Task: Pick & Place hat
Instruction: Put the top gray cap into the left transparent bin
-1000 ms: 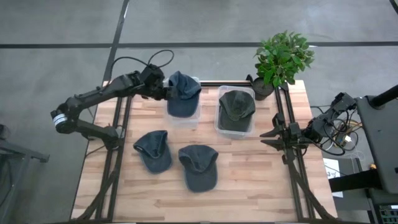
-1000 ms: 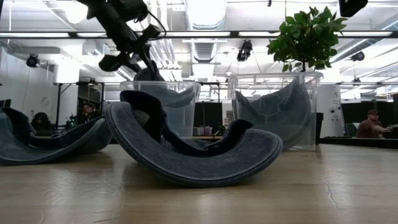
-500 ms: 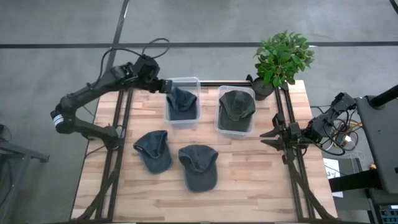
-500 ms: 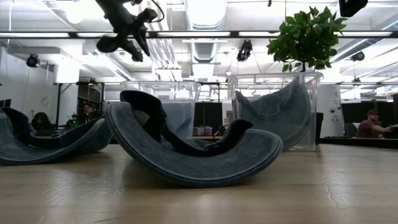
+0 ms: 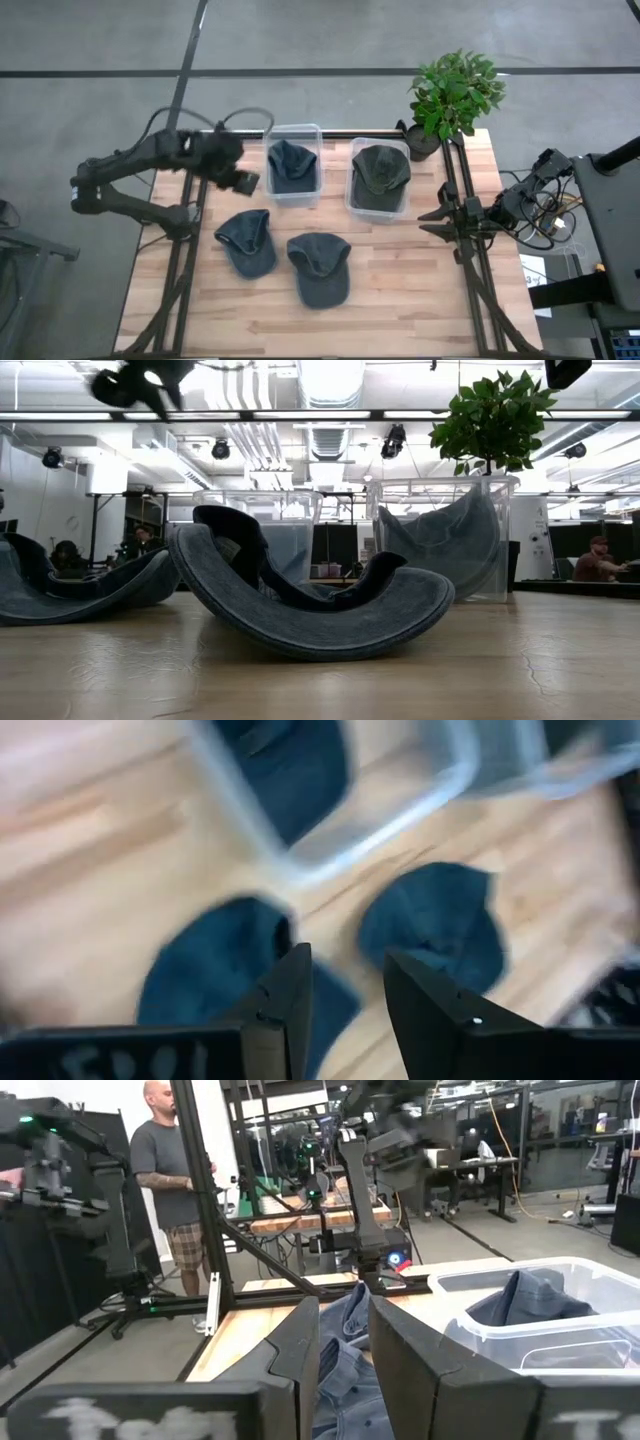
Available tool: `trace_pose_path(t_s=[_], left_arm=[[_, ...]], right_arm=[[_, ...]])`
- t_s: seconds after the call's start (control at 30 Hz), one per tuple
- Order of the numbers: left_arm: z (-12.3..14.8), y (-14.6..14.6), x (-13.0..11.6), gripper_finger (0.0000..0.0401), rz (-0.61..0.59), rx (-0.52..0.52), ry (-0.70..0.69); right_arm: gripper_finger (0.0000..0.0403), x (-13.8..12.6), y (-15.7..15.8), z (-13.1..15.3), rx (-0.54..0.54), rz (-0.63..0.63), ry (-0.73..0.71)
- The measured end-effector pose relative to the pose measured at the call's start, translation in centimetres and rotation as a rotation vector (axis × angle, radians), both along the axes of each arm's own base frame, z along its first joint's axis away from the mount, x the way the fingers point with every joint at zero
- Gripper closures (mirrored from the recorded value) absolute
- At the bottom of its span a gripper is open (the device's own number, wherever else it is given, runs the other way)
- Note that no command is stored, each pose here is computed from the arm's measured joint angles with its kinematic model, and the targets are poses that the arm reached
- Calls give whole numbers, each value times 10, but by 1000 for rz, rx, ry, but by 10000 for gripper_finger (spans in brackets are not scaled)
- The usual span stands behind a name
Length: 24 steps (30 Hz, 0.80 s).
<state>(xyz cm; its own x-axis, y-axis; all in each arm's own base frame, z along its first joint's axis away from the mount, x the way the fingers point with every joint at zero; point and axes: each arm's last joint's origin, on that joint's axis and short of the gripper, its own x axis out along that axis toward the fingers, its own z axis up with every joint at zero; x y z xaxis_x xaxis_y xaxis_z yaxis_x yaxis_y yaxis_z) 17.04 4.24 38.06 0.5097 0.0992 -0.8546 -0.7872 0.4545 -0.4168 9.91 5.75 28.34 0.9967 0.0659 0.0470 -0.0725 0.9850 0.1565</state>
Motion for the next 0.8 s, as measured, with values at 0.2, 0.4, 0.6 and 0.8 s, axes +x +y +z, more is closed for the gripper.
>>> trace_pose_path(t_s=[0.2, 0.4, 0.6, 0.8], left_arm=[[-6, -62, -18, 284, 157, -42, 35], [-32, -118, -30, 284, 207, -143, 42], [-77, -150, -42, 284, 321, -195, 122], [-106, -154, -44, 284, 394, -200, 144]], right_arm=[[316, 0, 0, 0, 1, 0, 3], [316, 0, 0, 0, 1, 4, 3], [316, 0, 0, 0, 2, 6, 4], [316, 0, 0, 0, 14, 10, 3]])
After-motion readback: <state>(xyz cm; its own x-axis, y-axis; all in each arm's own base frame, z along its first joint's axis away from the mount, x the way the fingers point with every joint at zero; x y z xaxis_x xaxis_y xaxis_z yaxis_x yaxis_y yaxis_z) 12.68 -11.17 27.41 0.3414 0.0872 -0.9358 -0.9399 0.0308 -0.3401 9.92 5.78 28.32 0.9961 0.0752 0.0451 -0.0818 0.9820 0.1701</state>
